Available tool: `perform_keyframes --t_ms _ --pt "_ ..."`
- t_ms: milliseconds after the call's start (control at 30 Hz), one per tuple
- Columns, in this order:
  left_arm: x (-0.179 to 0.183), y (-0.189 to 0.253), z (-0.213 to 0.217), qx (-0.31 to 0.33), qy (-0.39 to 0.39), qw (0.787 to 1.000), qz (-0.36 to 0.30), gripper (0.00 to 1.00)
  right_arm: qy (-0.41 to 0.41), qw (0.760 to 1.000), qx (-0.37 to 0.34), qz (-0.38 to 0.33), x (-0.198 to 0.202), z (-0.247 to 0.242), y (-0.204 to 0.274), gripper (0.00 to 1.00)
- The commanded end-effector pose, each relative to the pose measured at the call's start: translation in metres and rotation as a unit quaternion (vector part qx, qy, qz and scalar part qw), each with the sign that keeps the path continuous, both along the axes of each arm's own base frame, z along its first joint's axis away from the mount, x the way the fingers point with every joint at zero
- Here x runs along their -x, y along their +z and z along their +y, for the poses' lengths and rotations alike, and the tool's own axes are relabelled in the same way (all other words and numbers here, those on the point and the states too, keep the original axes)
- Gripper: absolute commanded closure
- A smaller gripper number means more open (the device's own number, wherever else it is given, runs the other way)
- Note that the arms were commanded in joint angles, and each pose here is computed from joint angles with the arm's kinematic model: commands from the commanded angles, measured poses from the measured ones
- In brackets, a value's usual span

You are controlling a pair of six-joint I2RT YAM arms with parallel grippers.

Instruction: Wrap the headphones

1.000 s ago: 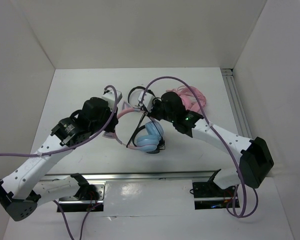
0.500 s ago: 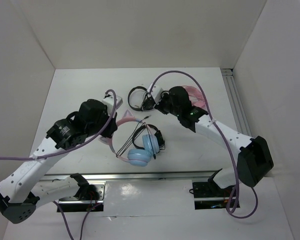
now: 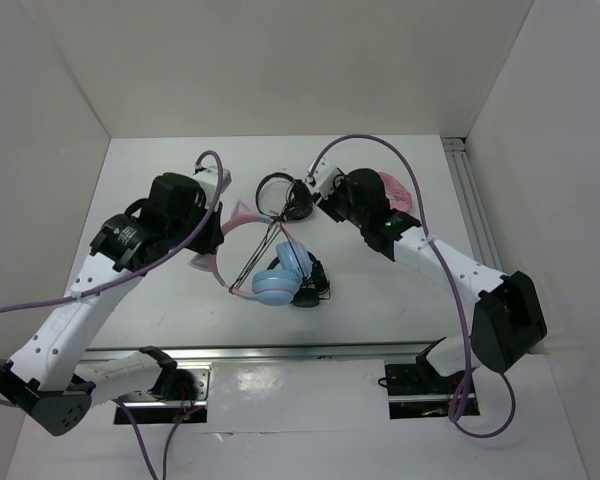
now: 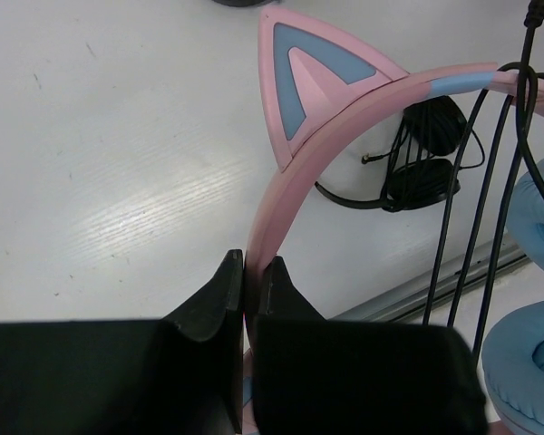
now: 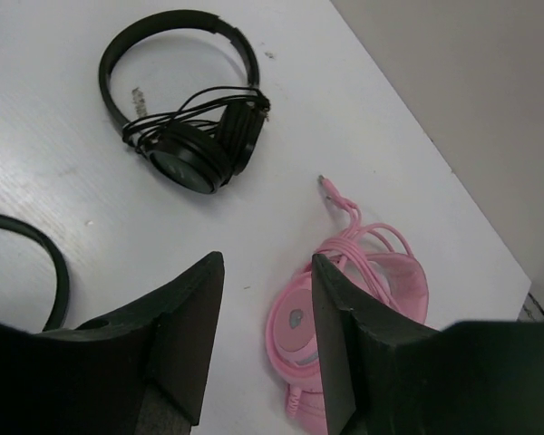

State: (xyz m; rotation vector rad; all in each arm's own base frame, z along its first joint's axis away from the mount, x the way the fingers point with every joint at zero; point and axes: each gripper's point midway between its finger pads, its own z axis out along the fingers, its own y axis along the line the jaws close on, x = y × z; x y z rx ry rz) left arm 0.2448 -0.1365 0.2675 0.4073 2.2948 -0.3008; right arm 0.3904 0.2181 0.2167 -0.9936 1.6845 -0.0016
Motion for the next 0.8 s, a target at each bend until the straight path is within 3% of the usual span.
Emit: perform_keyframes --t_ms 0,100,167,267,333,467,633,767 --pt "-0.011 0.02 -0.001 0.035 0.021 0.999 -0.018 1.0 -0.066 0.996 -0.041 -0.037 -0.02 -0.015 0.02 0.49" --pt "-0.025 0.016 0.016 0.035 0.068 0.997 -0.017 1.0 -0.165 0.98 -0.087 -0.072 -0.033 -0.043 0.047 0.37" --pt "-0.035 0.007 0.028 0.039 0.097 0.994 -0.011 1.0 -0.245 0.957 -0.122 -0.098 -0.039 -0.064 0.072 0.2" --pt "-0.05 0.0 0.04 0.049 0.129 0.99 -0.009 1.0 -0.311 0.934 -0.151 -0.091 -0.037 -0.082 0.094 0.07" --pt "-0.059 -0.007 0.05 0.047 0.164 0.985 -0.003 1.0 -0.329 0.933 -0.135 -0.058 -0.032 -0.086 0.084 0.0" --pt "-0.079 -0.011 0.086 0.046 0.258 0.965 -0.025 1.0 -0.321 0.928 -0.185 -0.025 -0.01 -0.078 0.095 0.0" --pt "-0.088 -0.022 0.113 0.055 0.335 0.941 -0.016 1.0 -0.194 0.949 -0.248 0.015 0.039 -0.043 0.108 0.0" --pt "-0.095 -0.035 0.138 0.052 0.401 0.914 -0.011 1.0 -0.174 0.945 -0.272 0.044 0.063 -0.037 0.097 0.0"
